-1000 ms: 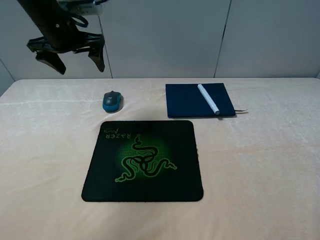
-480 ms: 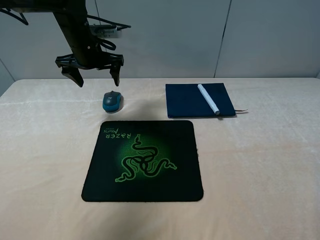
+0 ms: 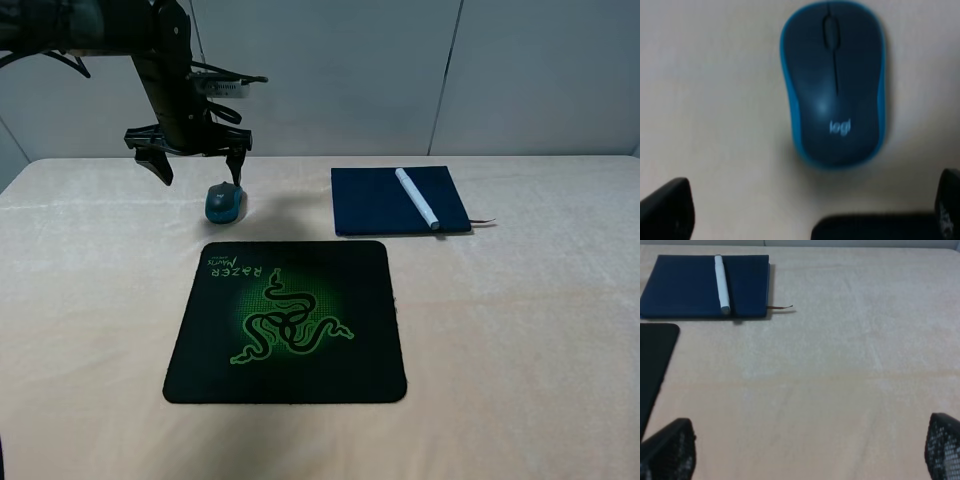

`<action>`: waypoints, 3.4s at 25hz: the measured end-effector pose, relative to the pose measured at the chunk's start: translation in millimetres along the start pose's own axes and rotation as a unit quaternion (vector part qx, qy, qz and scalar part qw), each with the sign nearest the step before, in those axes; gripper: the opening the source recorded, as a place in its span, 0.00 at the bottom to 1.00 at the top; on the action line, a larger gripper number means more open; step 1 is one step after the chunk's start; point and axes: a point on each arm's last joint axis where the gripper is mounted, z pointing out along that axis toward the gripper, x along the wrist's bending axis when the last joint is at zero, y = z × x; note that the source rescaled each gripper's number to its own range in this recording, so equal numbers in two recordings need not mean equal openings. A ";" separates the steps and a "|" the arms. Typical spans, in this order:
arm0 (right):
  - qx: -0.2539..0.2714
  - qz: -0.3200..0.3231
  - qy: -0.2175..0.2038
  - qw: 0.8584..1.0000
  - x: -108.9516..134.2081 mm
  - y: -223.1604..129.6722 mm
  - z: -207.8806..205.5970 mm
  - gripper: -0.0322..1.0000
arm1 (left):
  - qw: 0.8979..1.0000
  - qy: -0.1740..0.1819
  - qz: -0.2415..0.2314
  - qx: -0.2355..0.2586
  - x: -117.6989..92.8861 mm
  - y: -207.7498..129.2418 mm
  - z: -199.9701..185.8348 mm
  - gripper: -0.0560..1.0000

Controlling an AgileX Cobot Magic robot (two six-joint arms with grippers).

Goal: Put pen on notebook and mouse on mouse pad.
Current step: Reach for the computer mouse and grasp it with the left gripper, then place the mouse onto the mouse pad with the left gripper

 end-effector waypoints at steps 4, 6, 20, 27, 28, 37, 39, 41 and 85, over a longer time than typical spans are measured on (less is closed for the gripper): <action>0.000 0.000 0.000 1.000 0.0 0.0 0.0 1.00 | 1.000 0.001 -0.004 -0.005 -2.0 5.1 9.1 0.92; 0.000 0.000 0.000 1.000 0.0 0.0 0.0 1.00 | 1.000 0.003 -0.004 -0.002 -2.8 6.0 16.1 0.92; 0.000 0.000 0.000 1.000 0.0 0.0 0.0 1.00 | 1.000 0.006 -0.009 0.006 -0.2 8.2 56.7 0.92; 0.000 0.000 0.000 1.000 0.0 0.0 0.0 1.00 | 1.000 0.003 -0.019 -0.011 9.3 14.0 58.9 0.92; 0.000 0.000 0.000 1.000 0.0 0.0 0.0 1.00 | 1.000 0.003 -0.020 -0.012 10.2 14.4 60.1 0.92; 0.000 0.000 0.000 1.000 0.0 0.0 0.0 1.00 | 1.000 0.001 -0.023 0.003 8.8 10.8 74.9 0.82; 0.000 0.000 0.000 1.000 0.0 0.0 0.0 1.00 | 1.000 0.000 -0.023 0.001 8.6 11.3 74.7 0.60; 0.000 0.000 0.000 1.000 0.0 0.0 0.0 1.00 | 1.000 0.000 -0.023 0.001 8.6 11.3 74.7 0.33; 0.000 0.000 0.000 1.000 0.0 0.1 0.0 1.00 | 0.994 -0.062 0.088 0.024 -76.2 7.4 -39.2 0.06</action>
